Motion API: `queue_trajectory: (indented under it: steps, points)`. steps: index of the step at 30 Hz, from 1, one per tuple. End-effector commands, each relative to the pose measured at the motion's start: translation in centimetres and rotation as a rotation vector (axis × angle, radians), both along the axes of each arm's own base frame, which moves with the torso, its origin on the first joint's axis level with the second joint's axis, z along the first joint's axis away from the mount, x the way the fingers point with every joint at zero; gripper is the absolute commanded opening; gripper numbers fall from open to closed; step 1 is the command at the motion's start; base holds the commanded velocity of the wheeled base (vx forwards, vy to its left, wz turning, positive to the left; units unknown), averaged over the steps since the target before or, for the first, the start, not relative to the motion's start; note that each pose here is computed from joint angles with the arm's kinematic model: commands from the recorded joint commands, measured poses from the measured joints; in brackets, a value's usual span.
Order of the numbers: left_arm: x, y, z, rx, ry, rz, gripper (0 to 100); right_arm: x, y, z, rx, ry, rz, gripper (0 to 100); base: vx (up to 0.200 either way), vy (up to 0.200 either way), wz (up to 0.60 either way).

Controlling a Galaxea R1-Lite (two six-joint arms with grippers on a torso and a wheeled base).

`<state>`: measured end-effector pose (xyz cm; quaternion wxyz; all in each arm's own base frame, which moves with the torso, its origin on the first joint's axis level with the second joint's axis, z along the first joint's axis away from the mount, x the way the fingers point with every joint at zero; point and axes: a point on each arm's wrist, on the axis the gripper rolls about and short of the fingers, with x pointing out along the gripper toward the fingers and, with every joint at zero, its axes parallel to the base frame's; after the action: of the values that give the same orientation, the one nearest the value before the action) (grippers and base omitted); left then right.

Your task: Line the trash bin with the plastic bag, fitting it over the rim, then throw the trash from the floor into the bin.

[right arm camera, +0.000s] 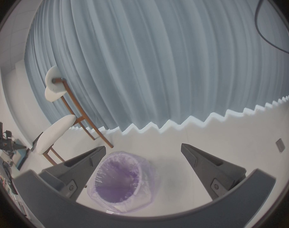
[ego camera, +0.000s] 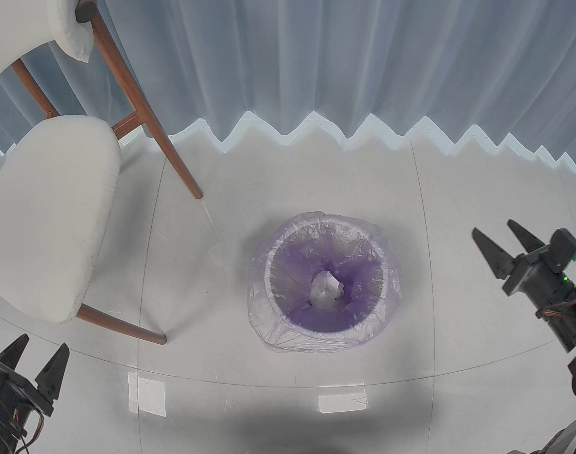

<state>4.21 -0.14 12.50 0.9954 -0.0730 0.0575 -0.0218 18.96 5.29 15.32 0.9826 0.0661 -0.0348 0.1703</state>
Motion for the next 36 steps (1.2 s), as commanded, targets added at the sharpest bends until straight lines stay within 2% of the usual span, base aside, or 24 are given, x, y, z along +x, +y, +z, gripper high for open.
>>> queue_trajectory:
  steps: [1,2,3,5,7,8,10,12,13,15,16,17,18,20,22,23,29,36]
  points:
    - [-6.5,-0.3,-4.3,-0.002,-0.176,-0.119,100,-14.6,-5.0,1.0,-0.028,-0.197,-0.236,100,0.000,0.000,0.00]
    - [-6.5,-0.3,-4.2,-0.002,-0.178,-0.119,100,-14.8,-5.0,0.9,-0.030,-0.193,-0.236,100,0.000,0.000,0.00]
    - [-6.5,-0.3,-4.3,0.011,-0.180,-0.120,100,-17.1,-5.0,-0.8,-0.056,-0.147,-0.237,100,0.000,0.000,0.00]
    - [-6.5,-0.3,-4.3,0.044,-0.181,-0.120,100,-19.0,-5.1,-2.8,-0.088,-0.115,-0.239,100,0.000,0.000,0.00]
    - [-6.5,-0.3,-4.4,0.087,-0.180,-0.118,100,-21.3,-5.1,-6.2,-0.149,-0.085,-0.248,100,0.000,0.000,0.00]
    - [-6.5,-0.3,-4.4,0.088,-0.178,-0.116,100,-21.3,-5.1,-7.8,-0.180,0.062,-0.259,100,0.000,0.000,0.00]
    - [-6.5,-0.2,-4.3,0.076,-0.179,-0.105,100,-21.1,-5.2,-7.7,-0.164,0.082,-0.302,100,0.000,0.000,0.00]
    - [-6.5,-0.1,-4.3,0.058,-0.178,-0.063,100,-21.2,-5.2,-7.7,-0.138,0.063,-0.317,100,0.000,0.000,0.00]
    - [-6.5,0.0,-4.3,0.060,-0.176,0.007,100,-21.2,-5.2,-7.7,-0.135,0.068,-0.318,100,0.000,0.000,0.00]
    - [-6.5,0.1,-4.3,0.060,-0.174,0.030,100,-21.2,-5.2,-7.7,-0.135,0.068,-0.318,100,0.000,0.000,0.00]
    - [-6.5,0.4,-4.6,0.081,-0.143,0.170,100,-21.2,-5.2,-7.7,-0.135,0.068,-0.318,100,0.000,0.000,0.00]
    - [-6.5,0.4,-4.6,0.081,-0.143,0.170,100,-21.2,-5.2,-7.7,-0.135,0.068,-0.318,100,0.000,0.000,0.00]
    - [-6.5,0.5,-4.6,0.079,-0.136,0.219,100,-21.2,-5.2,-7.7,-0.131,0.069,-0.319,100,0.000,0.000,0.00]
    - [-6.5,0.4,-4.6,0.078,-0.137,0.188,100,-21.2,-5.2,-7.7,-0.124,0.069,-0.321,100,0.000,0.000,0.00]
    - [-6.5,0.1,-4.8,0.125,-0.131,0.051,100,-21.2,-5.2,-7.7,-0.112,0.069,-0.322,100,0.000,0.000,0.00]
    - [-6.5,0.0,-4.9,0.174,-0.120,-0.005,100,-21.2,-5.2,-7.7,-0.107,0.069,-0.320,100,0.000,0.000,0.00]
    - [-6.5,0.1,-5.0,0.149,-0.113,0.036,100,-21.2,-5.2,-7.7,-0.129,0.065,-0.307,100,0.000,0.000,0.00]
    - [-6.5,0.1,-4.9,0.137,-0.121,0.040,100,-21.2,-5.2,-7.7,-0.141,0.065,-0.308,100,0.000,0.000,0.00]
